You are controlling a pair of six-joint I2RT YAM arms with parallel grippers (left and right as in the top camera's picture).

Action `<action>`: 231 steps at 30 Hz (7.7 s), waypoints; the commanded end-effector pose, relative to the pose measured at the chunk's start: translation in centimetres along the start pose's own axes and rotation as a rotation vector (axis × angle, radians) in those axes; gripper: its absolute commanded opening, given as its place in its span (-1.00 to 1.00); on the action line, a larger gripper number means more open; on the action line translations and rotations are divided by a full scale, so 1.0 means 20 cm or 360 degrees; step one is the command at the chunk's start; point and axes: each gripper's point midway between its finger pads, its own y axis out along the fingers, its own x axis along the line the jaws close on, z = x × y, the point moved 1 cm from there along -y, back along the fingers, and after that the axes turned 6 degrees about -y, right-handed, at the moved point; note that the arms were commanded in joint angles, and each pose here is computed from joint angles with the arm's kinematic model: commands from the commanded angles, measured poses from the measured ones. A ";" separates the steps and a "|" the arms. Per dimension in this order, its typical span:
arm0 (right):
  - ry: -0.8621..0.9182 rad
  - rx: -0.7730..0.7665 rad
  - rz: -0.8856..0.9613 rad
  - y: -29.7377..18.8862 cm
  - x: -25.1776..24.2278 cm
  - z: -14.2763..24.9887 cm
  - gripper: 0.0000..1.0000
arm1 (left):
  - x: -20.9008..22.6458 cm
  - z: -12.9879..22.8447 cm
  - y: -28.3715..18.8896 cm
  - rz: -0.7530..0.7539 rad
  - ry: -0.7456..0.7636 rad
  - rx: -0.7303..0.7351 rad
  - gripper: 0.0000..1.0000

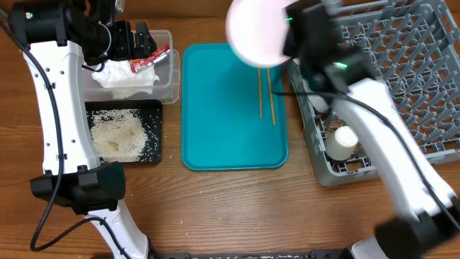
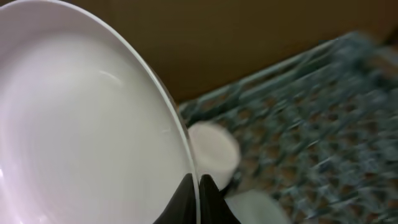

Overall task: Sort waste into correct bins and load items into the dishwasher
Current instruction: 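Carry the white plate with right gripper and stand it in the rack, then reach right gripper to the chopsticks on the teal tray and grasp one, then place the chopstick upright in the dish rack with right gripper, then reach right gripper back to the remaining chopstick and grasp it, then place the second chopstick in the dish rack with right gripper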

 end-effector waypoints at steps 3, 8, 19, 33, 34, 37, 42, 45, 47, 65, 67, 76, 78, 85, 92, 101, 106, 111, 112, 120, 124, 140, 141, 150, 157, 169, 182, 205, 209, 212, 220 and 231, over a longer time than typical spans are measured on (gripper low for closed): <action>-0.0049 -0.0214 0.0708 0.01 -0.50 -0.18 -0.92 | -0.01 -0.01 -0.01 -0.0006 0.0004 -0.0012 1.00; -0.0195 -0.0144 0.0919 0.26 -0.71 -0.15 -0.92 | -0.01 -0.01 -0.01 -0.0006 0.0004 -0.0012 1.00; -0.0484 0.0012 0.1066 0.68 -0.79 0.03 -0.92 | -0.01 -0.01 -0.01 -0.0006 0.0005 -0.0012 1.00; -0.0582 0.0172 0.0861 0.90 -0.69 0.24 -0.92 | -0.01 -0.01 0.00 -0.0006 0.0004 -0.0011 1.00; -0.0584 0.0177 0.0849 0.90 -0.69 0.25 -0.92 | -0.01 -0.01 -0.01 -0.0006 0.0005 -0.0012 1.00; -0.0574 0.0170 0.0833 0.91 -0.68 0.24 -0.73 | -0.01 -0.01 0.00 -0.0006 0.0005 -0.0011 1.00; -0.0550 0.0126 0.0816 0.87 -0.66 0.19 0.74 | -0.01 -0.01 -0.01 -0.0006 0.0005 -0.0012 1.00; -0.0516 0.0098 0.0719 0.80 -0.58 0.14 1.00 | -0.01 -0.01 -0.01 -0.0006 0.0005 -0.0012 1.00; -0.0516 0.0112 0.0507 0.75 -0.44 0.14 1.00 | -0.01 -0.01 -0.01 -0.0006 0.0005 -0.0012 1.00; -0.0641 0.0694 -0.0778 0.39 0.59 0.84 0.11 | -0.01 -0.01 0.00 -0.0006 0.0005 -0.0011 1.00; -0.0662 0.0817 -0.0773 0.41 0.58 0.95 0.11 | -0.01 -0.01 -0.01 -0.0006 0.0005 -0.0012 1.00; -0.0716 0.1154 -0.0742 0.45 0.53 1.25 0.11 | -0.01 -0.01 -0.01 -0.0006 0.0005 -0.0012 1.00; -0.0729 0.1179 -0.0713 0.47 0.52 1.28 0.11 | -0.01 -0.01 -0.01 -0.0006 0.0004 -0.0012 1.00; -0.0744 0.1261 -0.0684 0.53 0.51 1.39 -0.03 | -0.01 -0.01 -0.01 -0.0006 0.0004 -0.0012 1.00; -0.0748 0.1324 -0.0656 0.60 0.51 1.51 -0.21 | -0.01 -0.01 -0.01 -0.0006 0.0005 -0.0012 1.00; -0.0709 0.1333 -0.0637 0.61 0.51 1.52 -0.52 | -0.01 -0.01 -0.01 -0.0006 0.0005 -0.0012 1.00; -0.0678 0.1386 -0.0599 0.59 0.49 1.54 -0.92 | -0.01 -0.01 -0.01 -0.0006 0.0004 -0.0012 1.00; -0.0683 0.1405 -0.0593 0.58 0.48 1.54 -0.92 | -0.01 -0.01 -0.01 -0.0006 0.0005 -0.0012 1.00; -0.0683 0.1404 -0.0592 0.58 0.48 1.53 -0.93 | -0.01 -0.01 -0.01 -0.0006 0.0005 -0.0012 1.00; -0.0621 0.1210 -0.0660 0.37 0.51 1.07 -0.92 | -0.01 -0.01 -0.01 -0.0006 0.0005 -0.0012 1.00; -0.0489 0.1051 -0.0671 0.18 0.43 0.70 -0.92 | -0.01 -0.01 -0.01 -0.0006 0.0005 -0.0012 1.00; 0.0352 0.1050 0.0190 -0.01 -0.49 0.39 -0.93 | -0.01 -0.01 -0.01 -0.0006 0.0005 -0.0012 1.00; 0.0435 0.1050 0.0328 -0.01 -0.58 0.40 -0.93 | -0.01 -0.01 -0.01 -0.0006 0.0005 -0.0012 1.00; 0.0713 0.1183 0.0672 0.07 -0.85 0.58 -0.93 | -0.01 -0.01 -0.01 -0.0006 0.0004 -0.0012 1.00; 0.0717 0.1229 0.0642 0.17 -0.82 0.70 -0.93 | -0.01 -0.01 -0.01 -0.0006 0.0005 -0.0012 1.00; 0.0206 0.1006 -0.0473 0.07 -0.29 0.30 -0.37 | -0.01 -0.01 0.00 -0.0006 0.0005 -0.0011 1.00; -0.0452 0.1190 -0.0563 0.21 0.36 0.78 -0.02 | -0.01 -0.01 -0.01 -0.0006 0.0004 -0.0012 1.00; -0.0639 0.1513 -0.0412 0.67 0.39 1.35 -0.11 | -0.01 -0.01 -0.01 -0.0006 0.0005 -0.0012 1.00; -0.0642 0.1530 -0.0408 0.69 0.38 1.41 -0.17 | -0.01 -0.01 -0.01 -0.0006 0.0005 -0.0012 1.00; -0.0642 0.1561 -0.0407 0.69 0.37 1.47 -0.19 | -0.01 -0.01 -0.01 -0.0006 0.0005 -0.0012 1.00; -0.0639 0.1605 -0.0416 0.69 0.35 1.55 -0.55 | -0.01 -0.01 -0.01 -0.0006 0.0005 -0.0012 1.00; -0.0626 0.1580 -0.0465 0.55 0.37 1.32 -0.92 | -0.01 -0.01 -0.01 -0.0006 0.0004 -0.0012 1.00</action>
